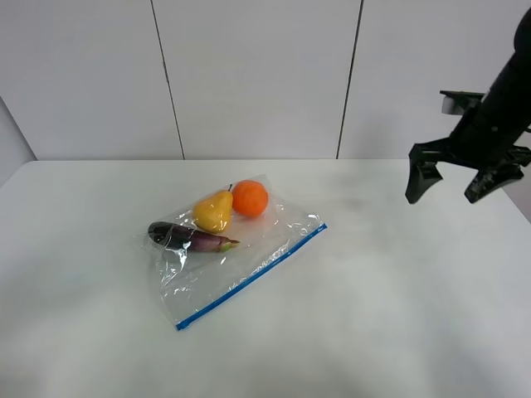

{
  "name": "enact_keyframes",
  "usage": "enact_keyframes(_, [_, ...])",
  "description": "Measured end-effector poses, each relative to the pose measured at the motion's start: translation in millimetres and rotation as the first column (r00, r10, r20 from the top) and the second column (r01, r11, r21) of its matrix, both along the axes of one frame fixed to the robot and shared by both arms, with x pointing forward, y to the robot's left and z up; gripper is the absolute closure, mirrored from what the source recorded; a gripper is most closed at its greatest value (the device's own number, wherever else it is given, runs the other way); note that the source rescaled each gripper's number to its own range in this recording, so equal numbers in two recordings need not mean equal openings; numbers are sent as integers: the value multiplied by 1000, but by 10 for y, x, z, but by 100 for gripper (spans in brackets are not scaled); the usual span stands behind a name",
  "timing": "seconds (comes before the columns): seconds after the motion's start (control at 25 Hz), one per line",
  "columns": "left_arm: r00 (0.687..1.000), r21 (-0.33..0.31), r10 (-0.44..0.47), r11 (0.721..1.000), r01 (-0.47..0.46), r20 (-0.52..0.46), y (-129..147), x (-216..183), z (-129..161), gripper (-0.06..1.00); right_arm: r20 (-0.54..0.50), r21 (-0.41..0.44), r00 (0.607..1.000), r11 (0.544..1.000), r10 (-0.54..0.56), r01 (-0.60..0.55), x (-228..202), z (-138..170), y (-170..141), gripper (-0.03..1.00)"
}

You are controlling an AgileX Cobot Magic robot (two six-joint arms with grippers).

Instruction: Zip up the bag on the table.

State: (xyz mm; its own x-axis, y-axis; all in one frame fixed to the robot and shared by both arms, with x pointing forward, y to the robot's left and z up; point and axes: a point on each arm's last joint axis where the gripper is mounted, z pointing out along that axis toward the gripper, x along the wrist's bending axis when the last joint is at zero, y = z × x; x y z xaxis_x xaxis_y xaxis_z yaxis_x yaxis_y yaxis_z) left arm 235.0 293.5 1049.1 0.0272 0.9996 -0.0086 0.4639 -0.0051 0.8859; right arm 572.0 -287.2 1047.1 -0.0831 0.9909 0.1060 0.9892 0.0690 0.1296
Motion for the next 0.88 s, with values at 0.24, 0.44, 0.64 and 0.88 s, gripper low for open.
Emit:
enact_keyframes(0.24, [1000, 0, 0, 1000, 0, 0, 0, 0, 0, -3, -66, -2, 998, 1000, -4, 4, -842, -71, -4, -3])
enact_keyframes(0.44, [1000, 0, 0, 1000, 0, 0, 0, 0, 0, -3, -21, -8, 1000, 1000, -5, 5, -1640, -164, -12, -2])
enact_keyframes(0.64, [1000, 0, 0, 1000, 0, 0, 0, 0, 0, -3, 289, -8, 957, 1000, -23, 26, -2226, -220, -23, -1])
enact_keyframes(0.88, [1000, 0, 0, 1000, 0, 0, 0, 0, 0, -3, 626, 3, 780, 1000, -23, 27, -2836, -1, -25, -1])
